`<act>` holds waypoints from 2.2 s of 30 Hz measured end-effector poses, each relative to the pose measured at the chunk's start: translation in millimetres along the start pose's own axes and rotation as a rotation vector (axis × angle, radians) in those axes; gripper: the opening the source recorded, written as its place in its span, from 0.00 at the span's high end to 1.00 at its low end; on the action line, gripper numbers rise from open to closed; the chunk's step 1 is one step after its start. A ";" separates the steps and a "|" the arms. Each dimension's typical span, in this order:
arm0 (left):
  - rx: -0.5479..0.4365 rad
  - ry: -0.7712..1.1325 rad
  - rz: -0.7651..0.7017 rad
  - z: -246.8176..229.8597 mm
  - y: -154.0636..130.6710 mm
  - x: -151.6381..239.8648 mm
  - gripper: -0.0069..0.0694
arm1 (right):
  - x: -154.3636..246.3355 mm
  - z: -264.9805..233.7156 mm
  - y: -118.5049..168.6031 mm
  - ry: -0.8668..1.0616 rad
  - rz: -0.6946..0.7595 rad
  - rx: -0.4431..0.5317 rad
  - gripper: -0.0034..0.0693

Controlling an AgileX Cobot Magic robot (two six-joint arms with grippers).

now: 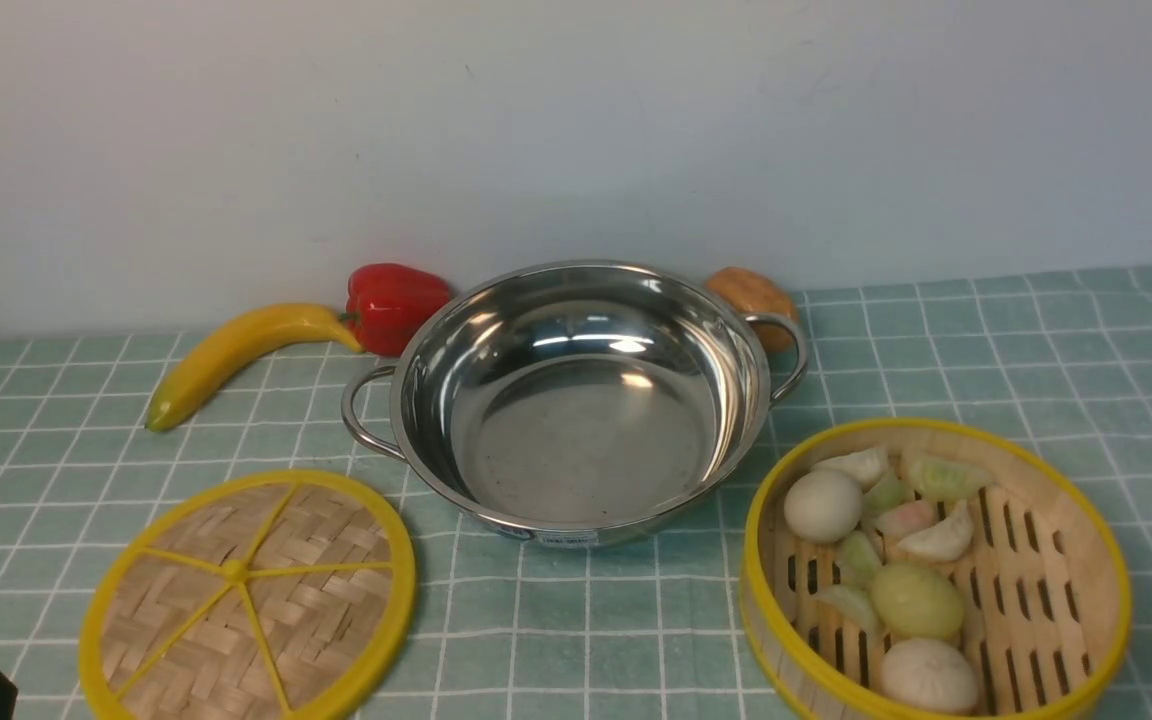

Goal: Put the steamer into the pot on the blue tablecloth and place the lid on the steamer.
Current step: 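Reach for and grasp the rim of the bamboo steamer holding the buns with the right gripper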

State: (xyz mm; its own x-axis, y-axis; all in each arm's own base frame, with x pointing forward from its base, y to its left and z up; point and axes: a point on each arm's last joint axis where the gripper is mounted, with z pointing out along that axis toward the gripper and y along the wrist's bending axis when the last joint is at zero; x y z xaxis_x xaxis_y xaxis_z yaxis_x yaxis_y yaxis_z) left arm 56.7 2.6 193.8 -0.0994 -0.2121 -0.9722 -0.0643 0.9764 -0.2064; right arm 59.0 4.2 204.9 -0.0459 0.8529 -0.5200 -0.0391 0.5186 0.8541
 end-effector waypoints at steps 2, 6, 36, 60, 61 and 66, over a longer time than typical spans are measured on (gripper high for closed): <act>0.000 -0.002 0.018 0.0 0.0 -0.2 0.59 | -6.3 -0.3 3.6 -0.069 0.024 -0.040 0.62; 0.019 -0.084 0.039 -0.2 -1.8 -7.1 0.59 | -27.7 -5.6 16.2 -0.300 0.038 -0.174 0.62; 0.086 -0.493 0.103 -38.2 -27.9 -129.1 0.59 | -124.4 26.3 192.1 -0.118 -0.635 -0.016 0.62; -0.179 1.023 0.157 88.2 -15.0 -84.7 0.59 | -38.3 194.5 66.0 1.020 -0.670 0.637 0.62; -0.181 1.051 0.164 92.8 -14.0 -80.8 0.59 | -33.1 201.0 57.2 1.050 -0.662 0.659 0.62; -0.177 1.116 0.189 106.2 -11.5 -70.1 0.59 | -15.2 221.8 26.3 1.128 -0.640 0.719 0.62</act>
State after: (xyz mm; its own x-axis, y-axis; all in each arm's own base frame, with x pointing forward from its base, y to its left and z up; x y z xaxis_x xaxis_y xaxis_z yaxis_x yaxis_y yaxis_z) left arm 169.9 10.7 252.6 -0.9424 -0.0679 -0.3276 -0.0846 0.9957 0.0370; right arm 280.1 18.1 237.4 -0.9570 0.1532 -0.2463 0.1243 0.9838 0.1291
